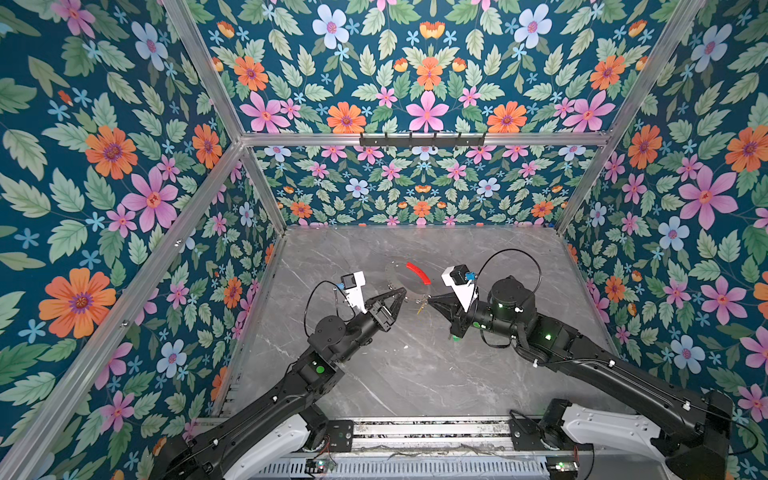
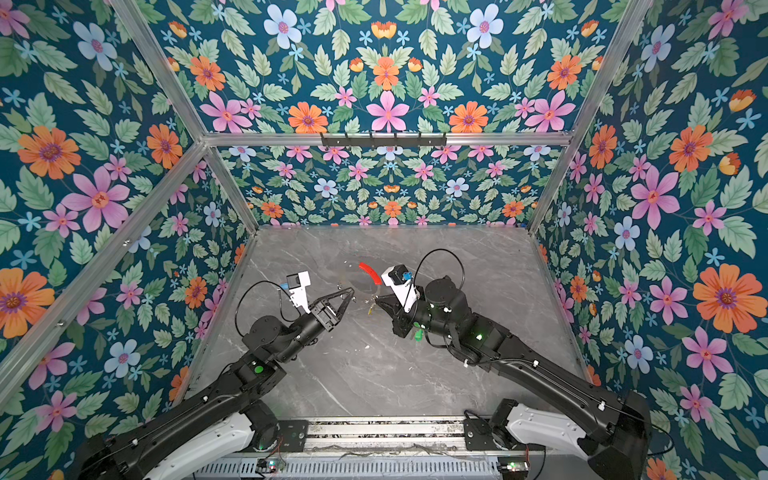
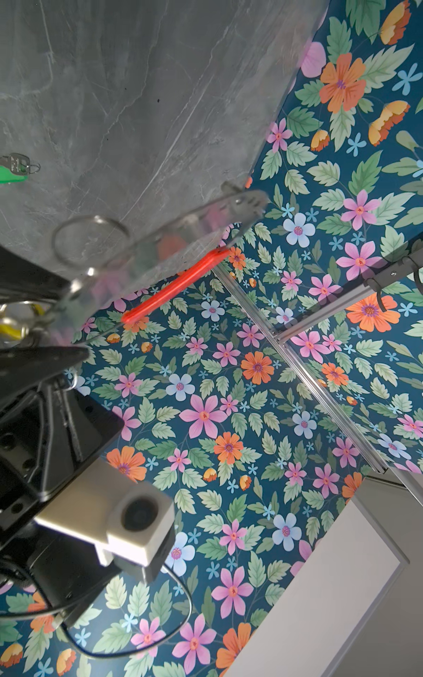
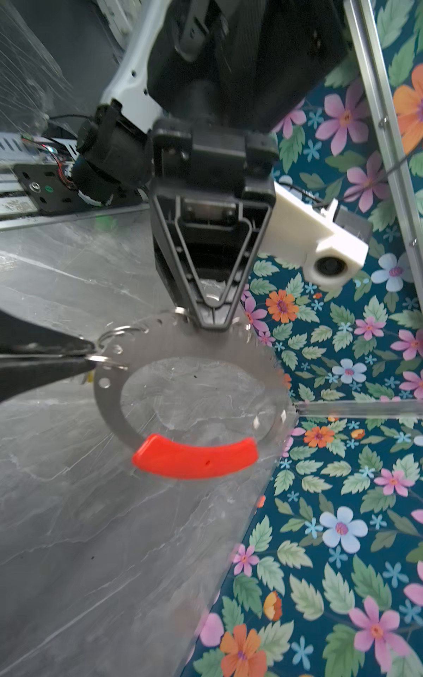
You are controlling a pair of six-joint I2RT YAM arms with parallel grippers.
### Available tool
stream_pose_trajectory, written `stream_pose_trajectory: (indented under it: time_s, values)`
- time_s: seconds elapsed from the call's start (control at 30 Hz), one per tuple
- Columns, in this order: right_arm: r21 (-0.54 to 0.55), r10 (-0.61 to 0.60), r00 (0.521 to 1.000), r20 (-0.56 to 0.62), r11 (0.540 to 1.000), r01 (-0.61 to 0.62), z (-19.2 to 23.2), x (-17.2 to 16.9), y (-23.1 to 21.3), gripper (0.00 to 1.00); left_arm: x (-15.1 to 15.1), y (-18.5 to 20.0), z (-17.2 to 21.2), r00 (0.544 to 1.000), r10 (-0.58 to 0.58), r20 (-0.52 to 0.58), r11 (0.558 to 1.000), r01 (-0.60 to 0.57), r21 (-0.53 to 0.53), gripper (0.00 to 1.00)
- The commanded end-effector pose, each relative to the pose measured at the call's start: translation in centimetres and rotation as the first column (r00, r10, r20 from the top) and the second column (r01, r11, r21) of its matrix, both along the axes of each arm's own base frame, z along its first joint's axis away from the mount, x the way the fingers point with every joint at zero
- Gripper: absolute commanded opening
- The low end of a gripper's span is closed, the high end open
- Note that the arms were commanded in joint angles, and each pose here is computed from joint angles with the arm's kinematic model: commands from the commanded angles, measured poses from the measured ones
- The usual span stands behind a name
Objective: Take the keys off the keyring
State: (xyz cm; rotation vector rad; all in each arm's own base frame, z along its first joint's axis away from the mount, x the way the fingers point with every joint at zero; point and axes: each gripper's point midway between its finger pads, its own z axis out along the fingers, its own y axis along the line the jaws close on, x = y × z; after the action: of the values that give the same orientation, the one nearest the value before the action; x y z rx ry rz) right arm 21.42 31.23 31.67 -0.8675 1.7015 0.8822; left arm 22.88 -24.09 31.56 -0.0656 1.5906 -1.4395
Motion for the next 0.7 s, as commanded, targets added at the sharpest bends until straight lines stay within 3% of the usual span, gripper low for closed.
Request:
stream_pose_trajectory:
  time_s: [0.0, 0.27, 0.47, 0.57, 0.67]
  values:
    - [0.017, 0.072, 0.997, 0.031, 0.997, -0.073, 1.0, -1.0, 0.3, 0.0, -0.2, -0.3, 0.0, 1.0, -0.019, 0.007, 1.0, 0.018, 0.026, 0.37]
    - [0.043, -0.072, 0.995, 0.069, 0.997, 0.069, 2.3, 1.1, -2.4, 0.0, -0.5, -0.7, -1.0, 0.999, -0.047, -0.012, 0.996, 0.048, 0.078, 0.47]
    - [0.039, -0.178, 0.981, 0.082, 0.984, 0.176, 2.8, 2.5, -5.0, 0.0, -1.0, -0.1, -1.3, 0.999, -0.039, -0.011, 0.993, 0.04, 0.111, 0.48]
    - [0.031, -0.166, 0.983, 0.081, 0.986, 0.164, 2.9, 2.2, -5.4, 0.0, -1.3, 0.2, -1.2, 0.999, -0.031, 0.009, 0.989, 0.03, 0.148, 0.48]
    - [0.024, -0.059, 0.998, 0.037, 0.998, 0.058, 2.7, 1.0, -5.0, 0.0, -2.1, -0.1, 0.1, 0.992, -0.078, 0.103, 0.979, 0.057, 0.198, 0.46]
